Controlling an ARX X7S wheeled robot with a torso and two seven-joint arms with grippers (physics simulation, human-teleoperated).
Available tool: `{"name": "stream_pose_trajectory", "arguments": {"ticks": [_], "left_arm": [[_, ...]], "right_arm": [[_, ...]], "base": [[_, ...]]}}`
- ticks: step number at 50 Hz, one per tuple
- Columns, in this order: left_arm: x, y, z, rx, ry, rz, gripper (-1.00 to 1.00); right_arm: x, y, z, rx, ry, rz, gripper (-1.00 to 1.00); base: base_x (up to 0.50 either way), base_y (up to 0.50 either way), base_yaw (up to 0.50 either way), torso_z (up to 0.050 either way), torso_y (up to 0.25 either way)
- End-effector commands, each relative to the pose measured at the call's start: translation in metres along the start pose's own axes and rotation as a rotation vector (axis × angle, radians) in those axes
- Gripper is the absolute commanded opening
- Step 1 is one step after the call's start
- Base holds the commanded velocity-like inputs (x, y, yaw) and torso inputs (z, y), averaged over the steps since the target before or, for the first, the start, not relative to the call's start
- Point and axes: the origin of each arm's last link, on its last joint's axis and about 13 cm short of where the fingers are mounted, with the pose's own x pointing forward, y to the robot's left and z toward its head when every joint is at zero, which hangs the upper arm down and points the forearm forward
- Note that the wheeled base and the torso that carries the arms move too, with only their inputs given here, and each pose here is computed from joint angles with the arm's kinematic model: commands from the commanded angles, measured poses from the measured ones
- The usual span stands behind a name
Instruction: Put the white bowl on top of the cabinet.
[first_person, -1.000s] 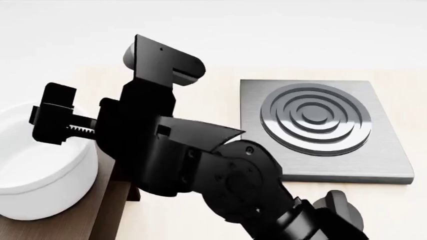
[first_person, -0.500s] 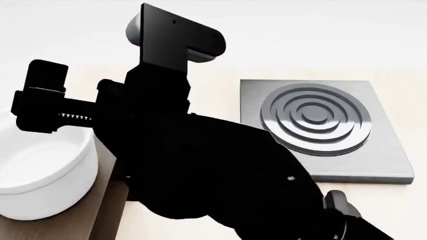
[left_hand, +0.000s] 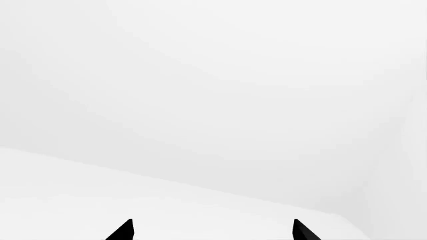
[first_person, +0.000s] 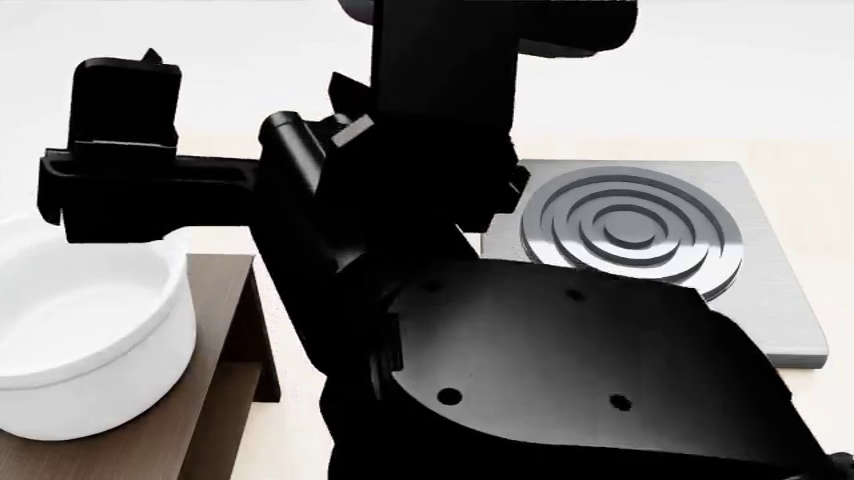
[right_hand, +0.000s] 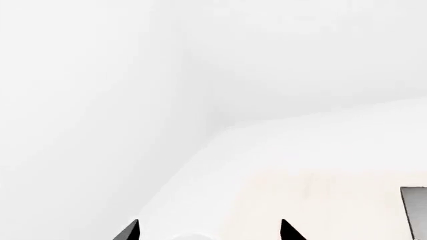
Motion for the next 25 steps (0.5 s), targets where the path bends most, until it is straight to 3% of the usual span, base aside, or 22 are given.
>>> {"name": "stream_pose_trajectory", "arguments": {"ticks": [1,25], "left_arm": [[0.000,0.000,-0.001,0.001,0.002,-0.001,1.00],[0.000,-0.001,-0.001,0.005,0.001,-0.003,1.00]], "right_arm": [[-0.035,0.006,0.007,-0.124,-0.148,-0.045,1.00],[-0.081,0.015,0.015,-0.184,-0.283,-0.042,1.00]], "base": [[0.00,0.00,0.00,0.000,0.000],[0.00,0.00,0.00,0.000,0.000]]}}
